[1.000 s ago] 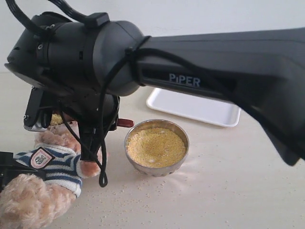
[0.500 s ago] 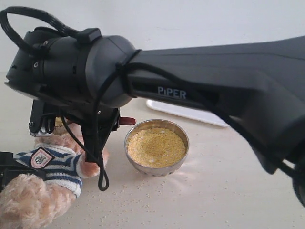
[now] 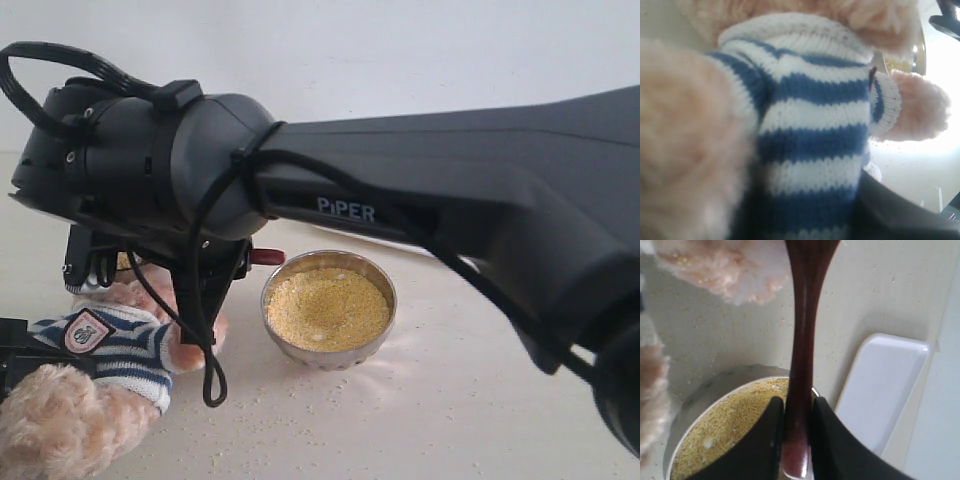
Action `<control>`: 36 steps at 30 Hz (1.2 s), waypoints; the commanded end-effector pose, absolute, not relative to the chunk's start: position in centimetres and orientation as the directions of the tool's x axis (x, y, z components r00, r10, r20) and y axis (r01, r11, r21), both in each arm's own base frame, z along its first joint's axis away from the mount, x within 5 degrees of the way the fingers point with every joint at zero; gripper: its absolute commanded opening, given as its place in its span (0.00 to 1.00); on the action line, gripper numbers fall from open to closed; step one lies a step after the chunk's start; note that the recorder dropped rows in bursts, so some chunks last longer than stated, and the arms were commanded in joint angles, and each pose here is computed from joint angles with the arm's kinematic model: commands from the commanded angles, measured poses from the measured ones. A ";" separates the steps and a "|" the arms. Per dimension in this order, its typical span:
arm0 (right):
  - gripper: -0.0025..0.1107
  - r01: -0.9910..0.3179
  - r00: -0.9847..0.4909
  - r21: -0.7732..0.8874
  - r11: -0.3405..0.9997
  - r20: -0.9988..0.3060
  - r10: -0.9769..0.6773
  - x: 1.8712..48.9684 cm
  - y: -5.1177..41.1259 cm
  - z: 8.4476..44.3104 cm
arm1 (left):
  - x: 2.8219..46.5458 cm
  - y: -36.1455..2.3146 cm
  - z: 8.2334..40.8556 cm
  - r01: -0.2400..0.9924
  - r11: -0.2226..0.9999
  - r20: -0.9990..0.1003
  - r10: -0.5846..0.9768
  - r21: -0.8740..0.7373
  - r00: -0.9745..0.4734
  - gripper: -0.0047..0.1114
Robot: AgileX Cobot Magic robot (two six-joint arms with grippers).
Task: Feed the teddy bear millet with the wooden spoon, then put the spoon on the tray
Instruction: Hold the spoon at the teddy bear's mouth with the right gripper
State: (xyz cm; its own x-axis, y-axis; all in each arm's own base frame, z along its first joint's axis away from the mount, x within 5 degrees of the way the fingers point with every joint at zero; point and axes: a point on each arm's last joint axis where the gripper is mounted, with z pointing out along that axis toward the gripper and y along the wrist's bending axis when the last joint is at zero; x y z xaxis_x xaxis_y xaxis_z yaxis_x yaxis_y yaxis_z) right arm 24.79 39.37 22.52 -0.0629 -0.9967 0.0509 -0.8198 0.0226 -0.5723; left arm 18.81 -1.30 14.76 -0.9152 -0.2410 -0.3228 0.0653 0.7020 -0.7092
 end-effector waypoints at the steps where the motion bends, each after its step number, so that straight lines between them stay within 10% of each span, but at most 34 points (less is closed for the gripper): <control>1: 0.02 -0.774 -0.067 -0.633 0.014 0.060 -0.996 25.3 39.2 23.3 | 18.7 -1.4 15.0 0.079 0.693 -0.334 -0.242 -0.716 -0.911 0.08; 36: 0.02 -0.657 -0.049 -0.753 -0.035 0.090 -0.995 22.9 40.1 23.3 | 18.7 -1.4 15.0 0.079 0.693 -0.334 -0.242 -0.716 -0.911 0.08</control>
